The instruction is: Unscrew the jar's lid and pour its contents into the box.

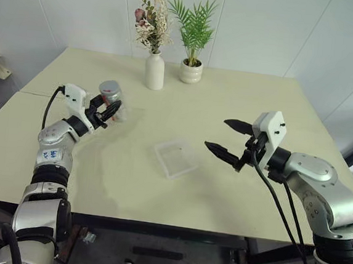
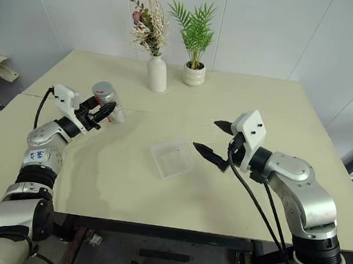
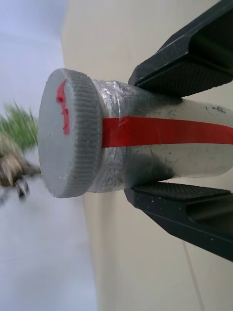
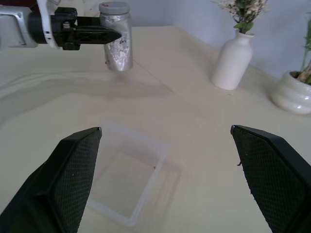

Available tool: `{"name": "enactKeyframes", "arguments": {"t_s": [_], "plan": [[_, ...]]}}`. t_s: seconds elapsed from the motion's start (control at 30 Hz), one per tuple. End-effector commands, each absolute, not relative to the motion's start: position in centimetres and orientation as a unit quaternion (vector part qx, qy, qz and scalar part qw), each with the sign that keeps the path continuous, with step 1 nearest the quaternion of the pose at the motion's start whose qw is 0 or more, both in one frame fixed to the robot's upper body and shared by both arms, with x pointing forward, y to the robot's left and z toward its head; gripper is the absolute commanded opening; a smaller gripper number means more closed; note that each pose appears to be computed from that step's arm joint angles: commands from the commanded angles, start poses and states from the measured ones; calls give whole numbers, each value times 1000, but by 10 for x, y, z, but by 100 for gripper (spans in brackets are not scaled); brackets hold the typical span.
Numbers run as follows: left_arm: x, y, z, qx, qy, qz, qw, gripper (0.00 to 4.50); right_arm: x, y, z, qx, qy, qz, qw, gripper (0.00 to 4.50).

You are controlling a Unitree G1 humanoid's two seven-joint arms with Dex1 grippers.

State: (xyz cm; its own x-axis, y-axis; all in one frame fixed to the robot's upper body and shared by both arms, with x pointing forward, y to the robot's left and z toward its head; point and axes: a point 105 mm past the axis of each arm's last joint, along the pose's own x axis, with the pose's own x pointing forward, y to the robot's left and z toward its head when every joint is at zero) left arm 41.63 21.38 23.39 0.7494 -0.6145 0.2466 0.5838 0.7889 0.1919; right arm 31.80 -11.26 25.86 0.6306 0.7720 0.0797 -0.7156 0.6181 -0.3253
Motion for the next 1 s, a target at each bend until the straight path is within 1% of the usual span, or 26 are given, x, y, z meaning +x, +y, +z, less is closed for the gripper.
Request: {"name": "enactKeyframes", "arguments": {"t_s": [0.03,0.1,0.23,0.3,0.43,0.53,0.67,0.87,1.0], "plan": [[399,182,255,64,-157,-427,888,207,311,-103,286,-131,-153,408,891,450],[392,165,251,77,-125,-481,864,207,311,-93,295,-115,-161,406,892,450],[381,145,250,82,-109,-539,831,207,312,-76,303,-93,-162,410,893,450],[373,129,249,82,-95,-582,804,207,311,-60,302,-76,-149,423,891,450],[366,112,246,78,-72,-625,773,207,309,-43,298,-70,-146,442,882,450],[364,103,246,79,-67,-639,762,207,309,-35,292,-68,-135,453,879,450],[363,95,251,79,-89,-645,754,207,311,-30,292,-65,-133,457,877,450],[357,85,246,121,-90,-661,735,207,315,-21,288,-67,-122,469,872,450],[358,82,245,140,-91,-660,732,207,323,-19,282,-78,-107,465,875,450]]}}
